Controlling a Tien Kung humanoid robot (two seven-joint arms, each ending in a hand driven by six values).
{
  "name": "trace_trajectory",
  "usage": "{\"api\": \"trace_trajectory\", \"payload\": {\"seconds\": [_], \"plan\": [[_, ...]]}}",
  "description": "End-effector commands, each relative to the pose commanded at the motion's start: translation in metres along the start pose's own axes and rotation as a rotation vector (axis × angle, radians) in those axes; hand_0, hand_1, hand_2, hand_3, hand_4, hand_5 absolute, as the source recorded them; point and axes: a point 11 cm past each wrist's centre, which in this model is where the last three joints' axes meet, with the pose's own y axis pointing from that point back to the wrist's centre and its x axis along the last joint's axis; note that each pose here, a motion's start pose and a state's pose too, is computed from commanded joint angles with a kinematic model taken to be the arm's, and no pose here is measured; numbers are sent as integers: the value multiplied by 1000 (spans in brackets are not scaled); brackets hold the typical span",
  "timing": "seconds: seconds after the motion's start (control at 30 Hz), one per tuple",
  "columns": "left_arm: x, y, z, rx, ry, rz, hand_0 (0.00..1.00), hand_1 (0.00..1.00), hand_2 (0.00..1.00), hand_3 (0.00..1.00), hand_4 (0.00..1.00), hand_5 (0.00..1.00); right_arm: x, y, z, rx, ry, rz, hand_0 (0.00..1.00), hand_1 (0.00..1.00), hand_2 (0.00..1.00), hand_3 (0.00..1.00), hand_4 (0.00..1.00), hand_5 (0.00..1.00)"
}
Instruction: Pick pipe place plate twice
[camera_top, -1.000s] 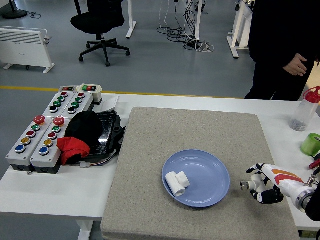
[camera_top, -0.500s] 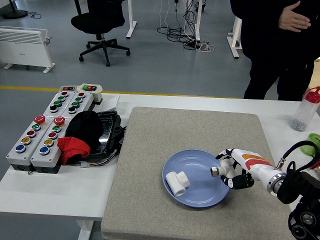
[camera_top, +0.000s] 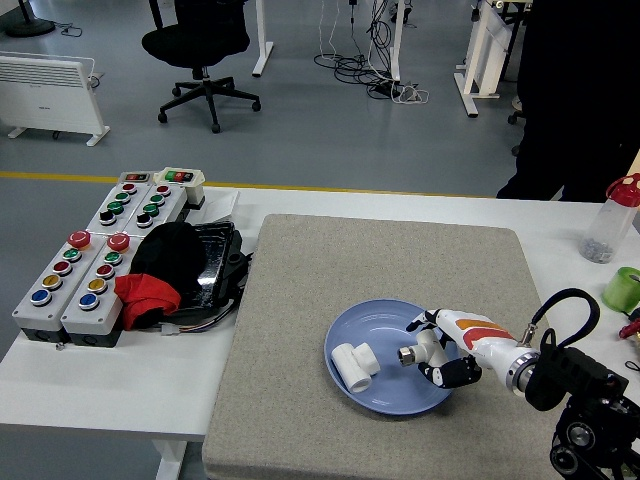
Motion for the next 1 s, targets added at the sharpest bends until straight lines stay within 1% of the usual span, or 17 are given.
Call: {"api": "trace_trajectory", "payload": {"seconds": [0.07,0.1,0.27,0.3,0.33,0.47,0.5,0.67,0.73,0.87,0.9,1.0], "plan": [[0,0,0,0,0,0,720,740,724,654,398,998,-2,-1,0,2,7,-6,733,746,797,798,568,260],[0,0,0,0,-1,0,721,740,724,655,398,998,-3,-1,0,2,8,-7,826,830,937,874,611,271],[0,0,0,0,-1,0,721,740,724,655,398,998,-7,-2,0,18,26,-29,826,830,937,874,611,271],[0,0,0,1,-1,0,721,741,723,655,399,998,-8,-2,-1,25,30,-29,867,862,988,934,645,264],[0,0,0,1,-1,0,721,741,723,655,399,998,-8,-2,-1,29,33,-29,867,862,988,934,645,264],[0,0,0,0,-3,1,721,741,723,655,399,998,-6,-1,-3,41,37,-16,867,862,988,934,645,264],[0,0,0,0,-3,1,722,741,723,654,399,998,-5,-1,-4,43,36,-12,877,871,998,947,644,259],[0,0,0,0,-4,1,722,741,723,654,399,998,1,1,-4,50,16,20,877,871,998,947,644,259],[0,0,0,-1,-5,1,722,741,724,655,399,998,3,1,-4,56,4,34,876,872,996,947,625,258],[0,0,0,0,-6,1,722,741,724,655,399,998,16,5,-2,75,-77,125,876,872,996,947,625,258],[0,0,0,0,-6,1,721,741,723,655,399,998,21,7,-2,81,-109,157,874,868,990,932,632,287],[0,0,0,0,-8,2,721,741,723,655,399,998,34,12,5,97,-225,267,874,868,990,932,632,287]]}}
